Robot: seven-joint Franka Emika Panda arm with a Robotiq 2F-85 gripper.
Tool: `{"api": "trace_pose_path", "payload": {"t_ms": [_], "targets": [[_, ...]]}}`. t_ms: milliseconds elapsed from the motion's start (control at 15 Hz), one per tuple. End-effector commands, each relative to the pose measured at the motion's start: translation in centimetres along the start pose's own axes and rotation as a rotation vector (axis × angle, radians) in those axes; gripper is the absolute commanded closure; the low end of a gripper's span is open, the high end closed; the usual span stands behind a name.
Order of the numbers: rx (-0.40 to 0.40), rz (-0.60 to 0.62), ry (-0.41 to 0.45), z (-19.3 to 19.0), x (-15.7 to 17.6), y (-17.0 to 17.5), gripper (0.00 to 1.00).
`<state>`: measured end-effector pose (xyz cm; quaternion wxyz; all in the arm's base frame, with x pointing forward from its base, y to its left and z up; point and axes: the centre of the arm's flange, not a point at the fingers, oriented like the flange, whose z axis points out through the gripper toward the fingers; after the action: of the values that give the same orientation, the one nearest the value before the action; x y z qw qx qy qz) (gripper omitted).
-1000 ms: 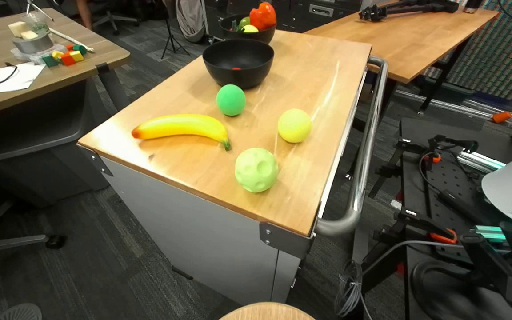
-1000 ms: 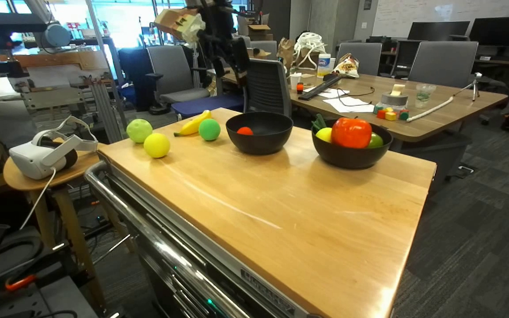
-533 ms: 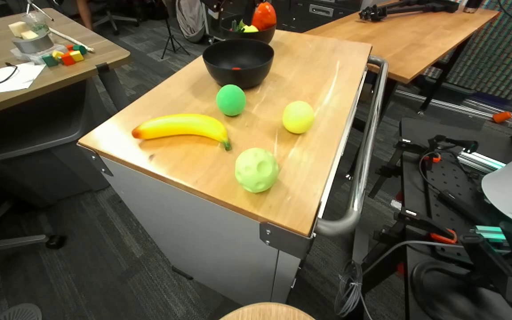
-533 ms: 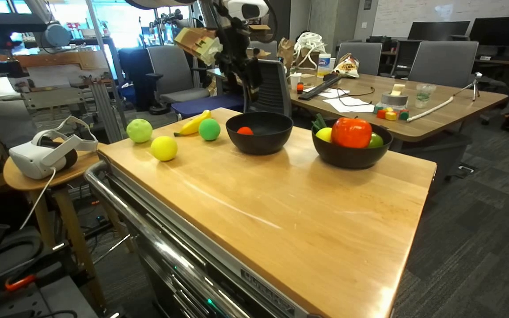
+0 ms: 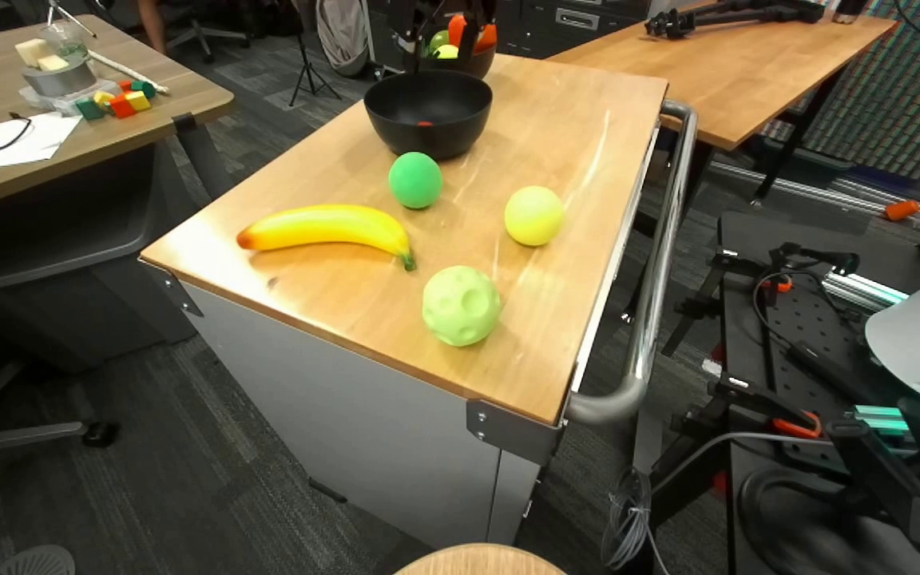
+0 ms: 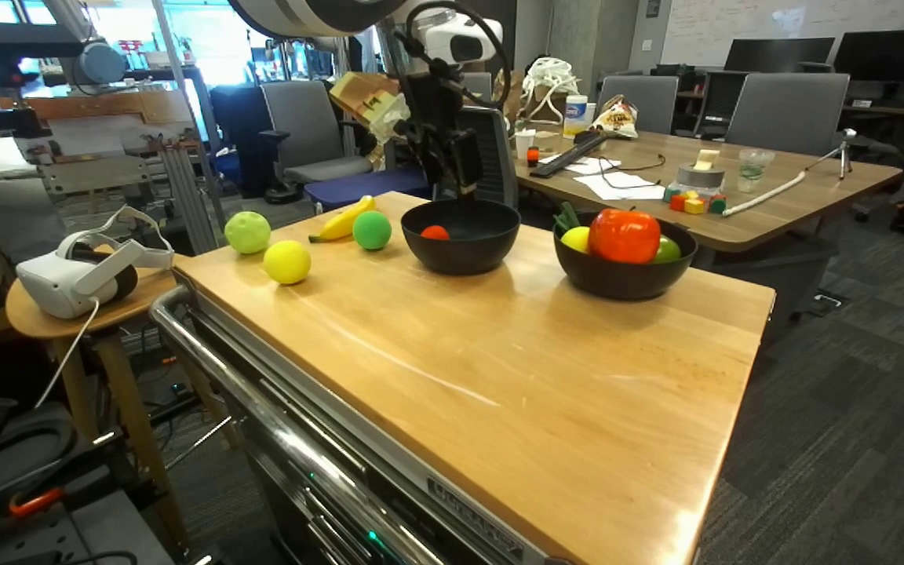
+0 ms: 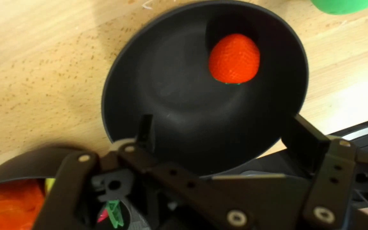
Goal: Pick the objects in the bowls and put them on the counter
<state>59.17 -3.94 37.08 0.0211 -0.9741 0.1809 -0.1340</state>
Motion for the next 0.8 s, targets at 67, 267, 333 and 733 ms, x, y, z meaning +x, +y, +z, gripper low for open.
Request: {"api": "trace_pose_path", "payload": {"t_ms": [67, 267, 333, 733], "targets": [[0.016, 0.096, -0.029, 2.3, 0.7, 1.1, 0.00], [0.025, 0.152, -0.068, 4.3, 0.7, 1.5, 0.00], [0.034, 0.169, -0.085, 5.0, 0.7, 1.4, 0.00], [0.042, 0.199, -0.126, 7.2, 1.5, 0.4, 0.00]]}}
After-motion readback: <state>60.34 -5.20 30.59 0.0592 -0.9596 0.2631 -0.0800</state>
